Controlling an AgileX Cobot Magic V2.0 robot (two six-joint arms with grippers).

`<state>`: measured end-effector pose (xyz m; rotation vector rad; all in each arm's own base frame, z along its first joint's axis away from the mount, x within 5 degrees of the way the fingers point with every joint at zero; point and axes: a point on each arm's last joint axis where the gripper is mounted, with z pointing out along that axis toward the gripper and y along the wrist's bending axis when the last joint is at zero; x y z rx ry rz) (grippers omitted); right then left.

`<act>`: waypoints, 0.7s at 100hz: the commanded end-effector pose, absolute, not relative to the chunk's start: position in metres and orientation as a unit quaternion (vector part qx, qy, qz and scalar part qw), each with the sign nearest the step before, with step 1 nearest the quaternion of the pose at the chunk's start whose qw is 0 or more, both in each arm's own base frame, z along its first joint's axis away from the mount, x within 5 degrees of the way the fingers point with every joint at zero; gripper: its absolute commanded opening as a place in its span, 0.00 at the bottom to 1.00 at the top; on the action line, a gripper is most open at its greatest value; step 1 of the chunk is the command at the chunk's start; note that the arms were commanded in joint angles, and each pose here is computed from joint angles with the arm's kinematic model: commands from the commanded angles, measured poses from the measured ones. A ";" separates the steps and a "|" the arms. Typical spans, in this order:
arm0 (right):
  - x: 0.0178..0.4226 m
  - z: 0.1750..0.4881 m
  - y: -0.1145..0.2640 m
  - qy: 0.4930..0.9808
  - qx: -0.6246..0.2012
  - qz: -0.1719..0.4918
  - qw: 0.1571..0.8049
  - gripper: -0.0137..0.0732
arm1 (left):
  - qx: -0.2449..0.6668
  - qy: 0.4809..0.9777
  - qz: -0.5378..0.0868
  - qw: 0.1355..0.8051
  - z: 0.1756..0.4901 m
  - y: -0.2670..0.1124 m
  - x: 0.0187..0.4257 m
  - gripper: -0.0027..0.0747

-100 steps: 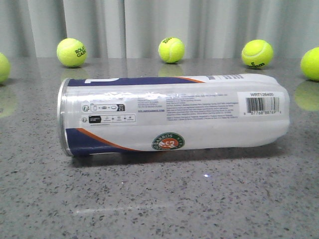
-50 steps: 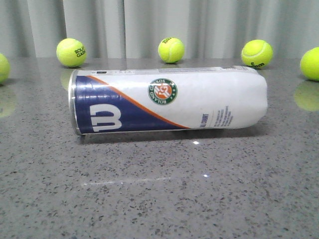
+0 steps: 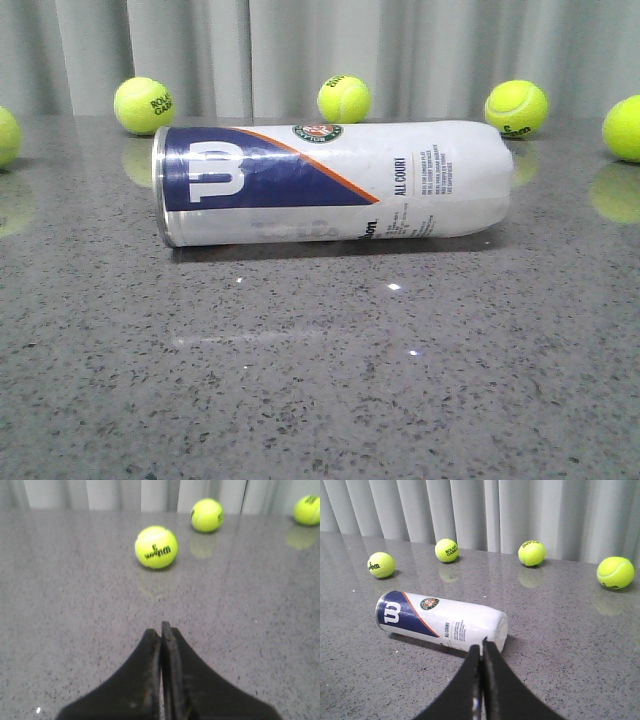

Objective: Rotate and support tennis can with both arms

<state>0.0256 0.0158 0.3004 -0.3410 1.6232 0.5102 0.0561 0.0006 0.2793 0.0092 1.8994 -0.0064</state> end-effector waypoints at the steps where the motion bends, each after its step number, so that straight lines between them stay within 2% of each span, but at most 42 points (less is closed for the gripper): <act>1: 0.025 0.315 0.015 0.679 -0.142 0.227 0.684 0.09 | 0.000 0.828 -0.003 0.561 0.299 0.000 0.069 0.01; 7: 0.025 0.315 0.015 0.679 -0.142 0.227 0.684 0.09 | -0.001 0.845 -0.002 0.535 0.303 0.000 0.080 0.03; 14: 0.025 0.315 0.015 0.679 -0.142 0.227 0.684 0.09 | -0.003 0.858 -0.009 0.514 0.307 -0.002 0.093 0.12; 19: 0.025 0.315 0.015 0.679 -0.142 0.227 0.684 0.09 | -0.008 0.864 -0.020 0.503 0.308 -0.003 0.101 0.24; 29: 0.025 0.315 0.015 0.679 -0.142 0.227 0.684 0.09 | -0.022 0.877 -0.051 0.478 0.309 -0.008 0.117 0.54; 36: 0.025 0.315 0.015 0.679 -0.142 0.227 0.684 0.09 | -0.040 0.884 -0.085 0.458 0.309 -0.013 0.127 0.68; 41: 0.025 0.315 0.015 0.679 -0.142 0.227 0.684 0.09 | -0.057 0.887 -0.117 0.443 0.309 -0.017 0.135 0.72; 52: 0.025 0.315 0.015 0.679 -0.142 0.227 0.684 0.09 | -0.047 0.892 -0.171 0.415 0.310 -0.029 0.152 0.70; 70: 0.025 0.315 0.015 0.679 -0.142 0.227 0.684 0.09 | -0.010 0.881 -0.307 0.359 0.312 -0.061 0.180 0.68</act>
